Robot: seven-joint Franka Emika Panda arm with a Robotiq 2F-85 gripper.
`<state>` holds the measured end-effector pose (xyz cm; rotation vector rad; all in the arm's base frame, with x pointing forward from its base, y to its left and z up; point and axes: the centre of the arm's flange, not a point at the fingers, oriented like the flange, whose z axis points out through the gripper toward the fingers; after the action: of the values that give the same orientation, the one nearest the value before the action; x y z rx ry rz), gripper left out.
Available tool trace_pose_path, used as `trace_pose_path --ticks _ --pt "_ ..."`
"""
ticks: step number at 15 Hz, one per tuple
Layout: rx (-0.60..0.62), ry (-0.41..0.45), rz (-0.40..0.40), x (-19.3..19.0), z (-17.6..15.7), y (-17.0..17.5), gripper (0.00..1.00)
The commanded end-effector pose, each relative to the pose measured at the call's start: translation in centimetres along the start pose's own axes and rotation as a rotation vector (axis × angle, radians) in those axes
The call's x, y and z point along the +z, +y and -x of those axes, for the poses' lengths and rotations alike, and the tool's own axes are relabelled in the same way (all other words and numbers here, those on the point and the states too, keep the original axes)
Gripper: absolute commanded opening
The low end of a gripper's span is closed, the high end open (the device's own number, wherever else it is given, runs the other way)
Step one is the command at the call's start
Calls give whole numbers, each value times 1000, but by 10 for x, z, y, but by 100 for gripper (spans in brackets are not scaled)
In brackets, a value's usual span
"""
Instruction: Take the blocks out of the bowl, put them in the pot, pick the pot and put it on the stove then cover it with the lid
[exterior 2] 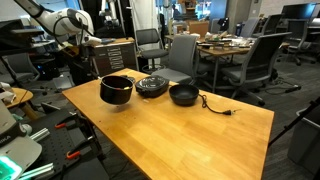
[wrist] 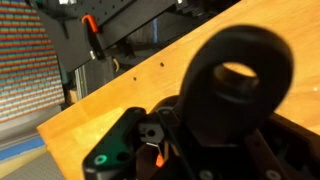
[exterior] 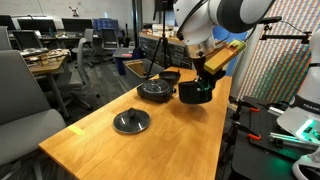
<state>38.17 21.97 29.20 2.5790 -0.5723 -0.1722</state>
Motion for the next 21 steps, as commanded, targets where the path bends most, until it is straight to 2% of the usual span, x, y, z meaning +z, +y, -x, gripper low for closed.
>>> trace_pose_path --ticks 1,5,8,13,17,21 --pt "-54 161 105 -4 -7 26 10" --pt "-126 333 207 9 -29 37 10" --pt "-174 463 273 4 -46 50 10" --pt "-212 685 324 -18 -74 61 10" --pt "-178 827 240 -29 -105 54 9" --pt "-145 962 151 -18 -147 45 9"
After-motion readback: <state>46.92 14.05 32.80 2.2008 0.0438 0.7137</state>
